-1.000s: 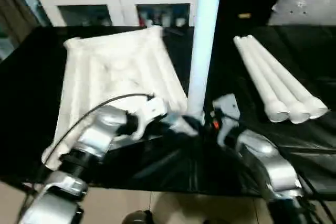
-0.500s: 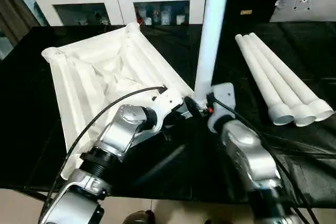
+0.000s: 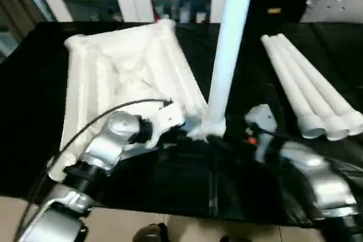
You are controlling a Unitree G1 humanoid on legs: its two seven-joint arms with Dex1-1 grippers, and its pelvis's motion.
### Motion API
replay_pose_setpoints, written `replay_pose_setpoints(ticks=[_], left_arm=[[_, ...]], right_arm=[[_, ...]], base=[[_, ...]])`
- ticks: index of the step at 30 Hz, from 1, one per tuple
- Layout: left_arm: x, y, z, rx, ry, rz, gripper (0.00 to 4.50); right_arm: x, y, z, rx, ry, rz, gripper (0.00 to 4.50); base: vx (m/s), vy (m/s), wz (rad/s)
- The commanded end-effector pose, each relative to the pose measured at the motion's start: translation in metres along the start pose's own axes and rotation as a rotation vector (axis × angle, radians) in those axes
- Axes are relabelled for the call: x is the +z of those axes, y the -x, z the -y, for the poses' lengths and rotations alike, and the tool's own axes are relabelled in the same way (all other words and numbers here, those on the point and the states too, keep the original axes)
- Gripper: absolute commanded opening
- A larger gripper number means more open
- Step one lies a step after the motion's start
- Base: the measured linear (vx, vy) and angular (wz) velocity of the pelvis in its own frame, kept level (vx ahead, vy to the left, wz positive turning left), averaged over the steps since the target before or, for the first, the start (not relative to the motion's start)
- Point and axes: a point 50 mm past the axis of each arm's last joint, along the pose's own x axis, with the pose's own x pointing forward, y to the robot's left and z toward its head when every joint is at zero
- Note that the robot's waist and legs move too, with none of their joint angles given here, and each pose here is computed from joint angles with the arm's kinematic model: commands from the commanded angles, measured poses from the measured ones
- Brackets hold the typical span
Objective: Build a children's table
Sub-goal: Rotate leg to tighten
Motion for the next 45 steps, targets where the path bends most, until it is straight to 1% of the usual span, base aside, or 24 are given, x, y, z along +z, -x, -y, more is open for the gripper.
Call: replay_pose_setpoints(ticks=[1,4,6,8,10,12,15,16,17,20,21,24,29,30,31,33,35,37,38,39,41,42,44,45], left_arm=[[0.006,-0.004,0.006,-0.087,-0.039,0.033,0.00],[0.004,0.000,0.009,-0.166,-0.063,0.026,0.00],[0.003,0.002,0.010,-0.207,-0.081,0.016,0.00],[0.001,0.003,0.009,-0.239,-0.102,0.003,0.00],[0.000,0.005,0.010,-0.272,-0.112,-0.009,0.00],[0.000,0.005,0.009,-0.276,-0.121,-0.020,0.00],[0.000,0.006,0.008,-0.279,-0.131,-0.030,0.00],[0.000,0.006,0.007,-0.280,-0.134,-0.031,0.00],[0.000,0.006,0.007,-0.281,-0.137,-0.031,0.00],[0.000,0.006,0.007,-0.287,-0.144,-0.032,0.00],[-0.001,0.006,0.006,-0.292,-0.145,-0.031,0.00],[-0.001,0.005,0.007,-0.295,-0.146,-0.029,0.00],[-0.003,0.006,0.006,-0.283,-0.127,-0.020,0.00],[-0.003,0.005,0.006,-0.271,-0.119,-0.015,0.00],[-0.002,0.005,0.005,-0.244,-0.101,-0.002,0.00],[0.000,0.001,0.003,-0.179,-0.063,0.020,0.00],[0.001,-0.002,0.002,-0.131,-0.036,0.026,0.00],[0.006,-0.010,0.000,-0.053,0.029,0.049,0.00],[0.007,-0.011,0.000,-0.044,0.037,0.053,0.00],[0.010,-0.016,0.000,-0.019,0.060,0.063,0.00],[0.015,-0.023,-0.001,0.036,0.098,0.073,0.00],[0.017,-0.026,-0.002,0.071,0.114,0.073,0.00],[0.022,-0.034,-0.006,0.156,0.158,0.075,0.00],[0.027,-0.038,-0.011,0.235,0.188,0.075,0.00]], right_arm=[[0.002,-0.003,-0.003,0.091,0.020,0.000,4.40],[0.003,-0.002,0.001,0.188,0.061,-0.047,4.40],[0.005,-0.004,0.002,0.241,0.069,-0.056,4.40],[0.006,-0.006,0.005,0.284,0.075,-0.062,4.13],[0.007,-0.009,0.006,0.322,0.078,-0.061,4.13],[0.007,-0.011,0.005,0.347,0.076,-0.065,3.79],[0.007,-0.013,0.004,0.379,0.072,-0.066,3.58],[0.007,-0.014,0.004,0.391,0.070,-0.066,3.58],[0.007,-0.015,0.002,0.410,0.068,-0.069,3.36],[0.006,-0.016,0.001,0.440,0.064,-0.072,3.17],[0.004,-0.018,0.000,0.452,0.059,-0.071,3.17],[0.004,-0.019,0.000,0.462,0.056,-0.069,2.86],[0.002,-0.020,-0.010,0.493,0.016,-0.050,2.76],[0.001,-0.020,-0.013,0.495,0.003,-0.043,2.74],[0.000,-0.021,-0.018,0.491,-0.028,-0.025,2.74],[-0.001,-0.026,-0.026,0.450,-0.075,-0.003,2.74],[-0.002,-0.031,-0.030,0.397,-0.092,-0.002,2.74],[-0.005,-0.049,-0.039,0.256,-0.118,-0.014,2.73],[-0.006,-0.051,-0.041,0.239,-0.123,-0.016,2.73],[-0.005,-0.060,-0.043,0.170,-0.148,-0.008,2.73],[-0.003,-0.076,-0.045,0.037,-0.233,-0.001,2.72],[-0.003,-0.081,-0.045,-0.010,-0.252,-0.009,2.72],[-0.003,-0.091,-0.044,-0.101,-0.261,-0.033,2.72],[-0.003,-0.098,-0.043,-0.163,-0.265,-0.052,2.72]], base=[[0.000,0.000,0.00],[0.000,0.000,0.00],[0.000,0.000,0.00],[0.000,0.000,0.00],[0.000,0.000,0.00],[0.000,0.000,0.00],[0.000,0.000,0.00],[0.000,0.000,0.00],[0.000,0.000,0.00],[0.000,0.000,0.00],[0.000,0.000,0.00],[0.000,0.000,0.00],[0.000,0.000,0.00],[0.000,0.000,0.00],[0.000,0.000,0.00],[0.000,0.000,0.00],[0.000,0.000,0.00],[0.000,0.000,0.00],[0.000,0.000,0.00],[0.000,0.000,0.00],[0.000,0.000,0.00],[0.000,0.000,0.00],[0.000,0.000,0.00],[0.000,0.000,0.00]])
